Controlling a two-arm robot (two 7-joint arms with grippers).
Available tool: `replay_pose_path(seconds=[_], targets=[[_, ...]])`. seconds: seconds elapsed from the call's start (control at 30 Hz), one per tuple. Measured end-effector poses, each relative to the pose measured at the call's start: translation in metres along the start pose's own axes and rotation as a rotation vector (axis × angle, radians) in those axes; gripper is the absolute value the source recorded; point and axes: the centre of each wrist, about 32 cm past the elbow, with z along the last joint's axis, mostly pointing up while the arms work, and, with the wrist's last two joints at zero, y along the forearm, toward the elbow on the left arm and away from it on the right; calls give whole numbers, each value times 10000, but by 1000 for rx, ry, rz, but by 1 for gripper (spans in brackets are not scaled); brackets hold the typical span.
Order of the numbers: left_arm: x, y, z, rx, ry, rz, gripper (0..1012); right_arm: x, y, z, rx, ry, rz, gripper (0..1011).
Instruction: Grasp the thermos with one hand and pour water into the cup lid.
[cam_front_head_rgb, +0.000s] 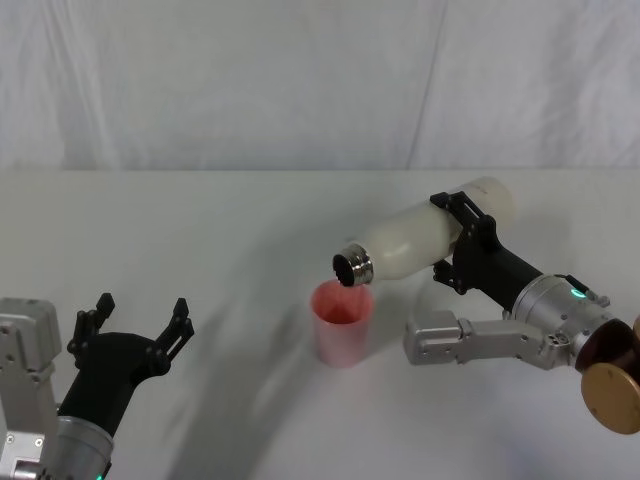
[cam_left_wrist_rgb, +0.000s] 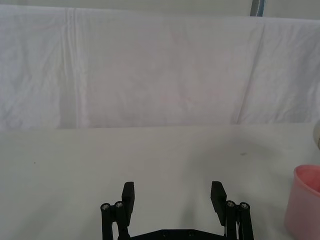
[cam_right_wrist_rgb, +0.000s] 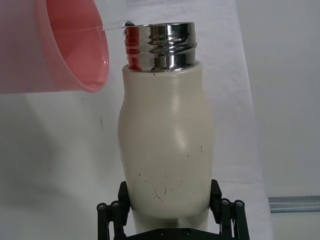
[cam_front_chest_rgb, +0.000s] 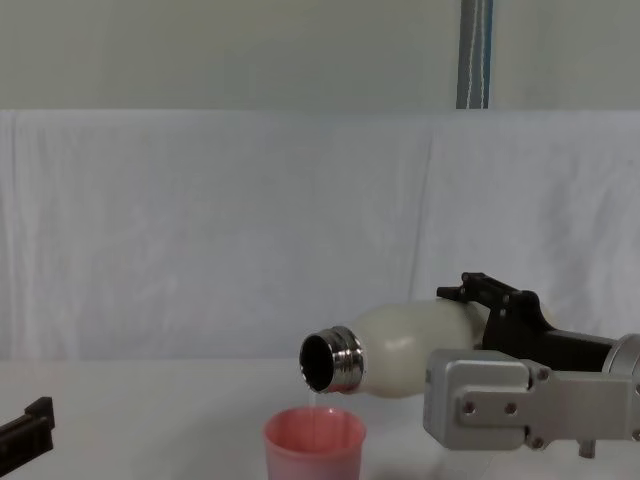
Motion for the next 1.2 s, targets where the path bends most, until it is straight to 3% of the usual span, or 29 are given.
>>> replay_pose_path(seconds=[1.2], targets=[[0, 0, 0, 0, 0, 0, 1001, 4, -2, -13, -1, -12, -4, 956]])
